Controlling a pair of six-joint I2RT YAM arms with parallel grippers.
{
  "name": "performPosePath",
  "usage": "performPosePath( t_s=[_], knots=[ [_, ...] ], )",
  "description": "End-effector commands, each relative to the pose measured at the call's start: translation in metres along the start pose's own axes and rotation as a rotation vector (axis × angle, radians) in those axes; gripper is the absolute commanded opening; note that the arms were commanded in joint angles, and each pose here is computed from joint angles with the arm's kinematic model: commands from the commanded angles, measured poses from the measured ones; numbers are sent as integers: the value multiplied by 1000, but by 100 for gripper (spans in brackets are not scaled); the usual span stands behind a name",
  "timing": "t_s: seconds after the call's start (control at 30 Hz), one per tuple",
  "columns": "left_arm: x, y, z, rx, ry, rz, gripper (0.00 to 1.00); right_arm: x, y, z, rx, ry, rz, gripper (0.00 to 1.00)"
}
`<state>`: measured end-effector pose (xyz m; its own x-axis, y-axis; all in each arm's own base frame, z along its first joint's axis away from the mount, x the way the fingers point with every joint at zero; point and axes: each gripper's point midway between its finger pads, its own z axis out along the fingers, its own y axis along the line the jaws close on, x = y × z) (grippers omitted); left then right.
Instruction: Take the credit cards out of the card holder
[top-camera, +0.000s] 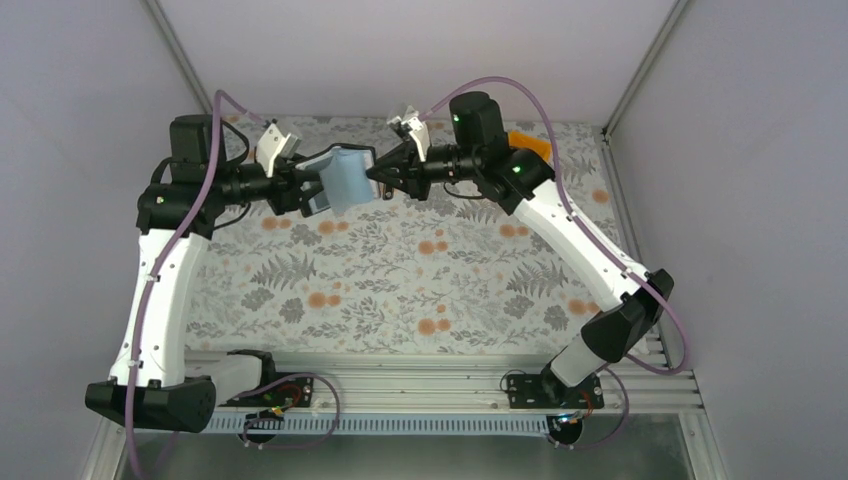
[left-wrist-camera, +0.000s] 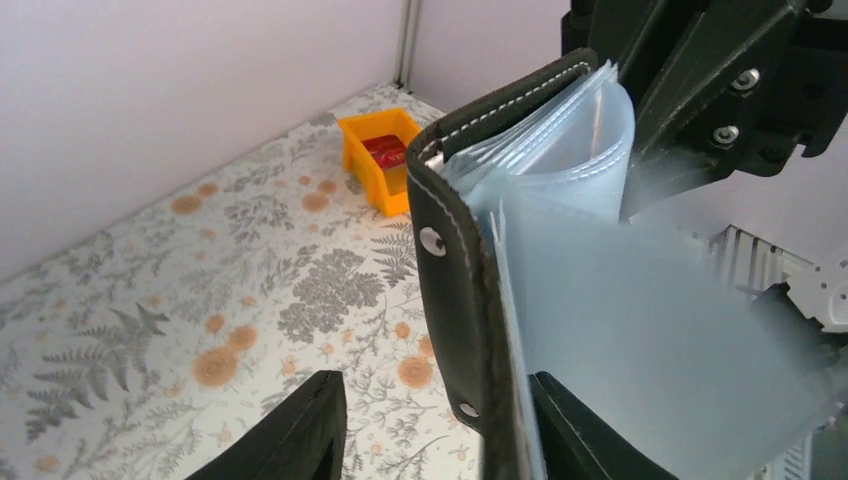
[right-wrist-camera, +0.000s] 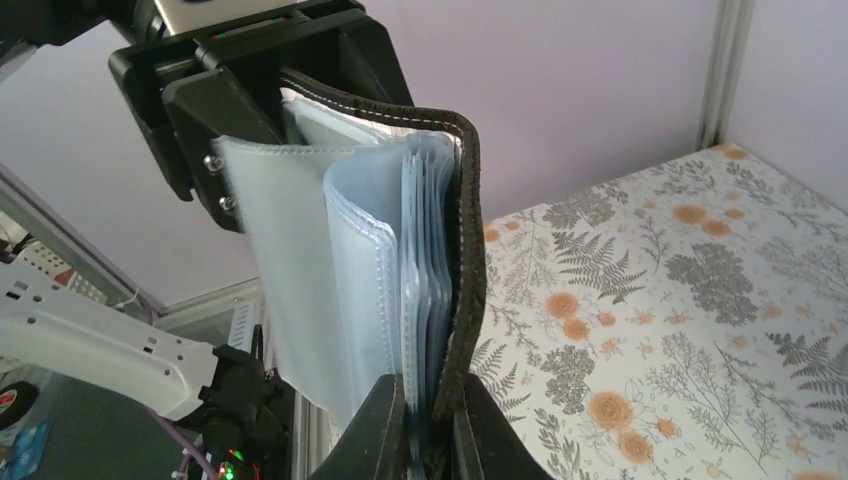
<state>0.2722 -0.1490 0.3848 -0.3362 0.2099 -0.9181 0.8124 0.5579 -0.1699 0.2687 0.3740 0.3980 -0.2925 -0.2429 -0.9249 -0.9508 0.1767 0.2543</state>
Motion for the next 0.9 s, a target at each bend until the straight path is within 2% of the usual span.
performPosePath(
  t_s=[0.0, 0.23, 0.37, 0.47, 0.53, 0.57, 0.6, 0.67, 0.73, 0.8, 0.87],
  knots=[
    [-12, -10, -7, 39, -33, 47, 42, -12, 25, -15, -86, -38, -84, 4],
    [-8, -24, -11, 98, -35, 58, 29, -11, 10, -22, -73, -40, -71, 4],
    [-7, -25, -9, 116, -40, 49, 6, -12, 9, -20, -93, -48, -61, 7],
    [-3, -12, -4, 73, -25, 13, 2, -17, 0, -14, -71, -62, -32, 42],
    [2, 15, -2, -71, 0, -27, 2, -17, -15, -12, 4, -65, -17, 70],
    [5, 33, -3, -168, 19, -40, 2, -16, -25, -12, 60, -65, -8, 87],
    [10, 52, -5, -273, 44, -45, 2, -13, -36, -12, 122, -61, 8, 98],
    [26, 94, -16, -508, 122, -37, 2, -10, -65, -16, 290, -59, 47, 100],
    [44, 134, -31, -750, 276, 65, 2, -10, -76, -14, 366, -66, 73, 100],
    [54, 163, -47, -983, 456, 216, 2, -12, -68, -4, 352, -76, 62, 100],
    [51, 172, -58, -1097, 534, 287, 2, -16, -46, 13, 262, -85, 29, 100]
  ],
)
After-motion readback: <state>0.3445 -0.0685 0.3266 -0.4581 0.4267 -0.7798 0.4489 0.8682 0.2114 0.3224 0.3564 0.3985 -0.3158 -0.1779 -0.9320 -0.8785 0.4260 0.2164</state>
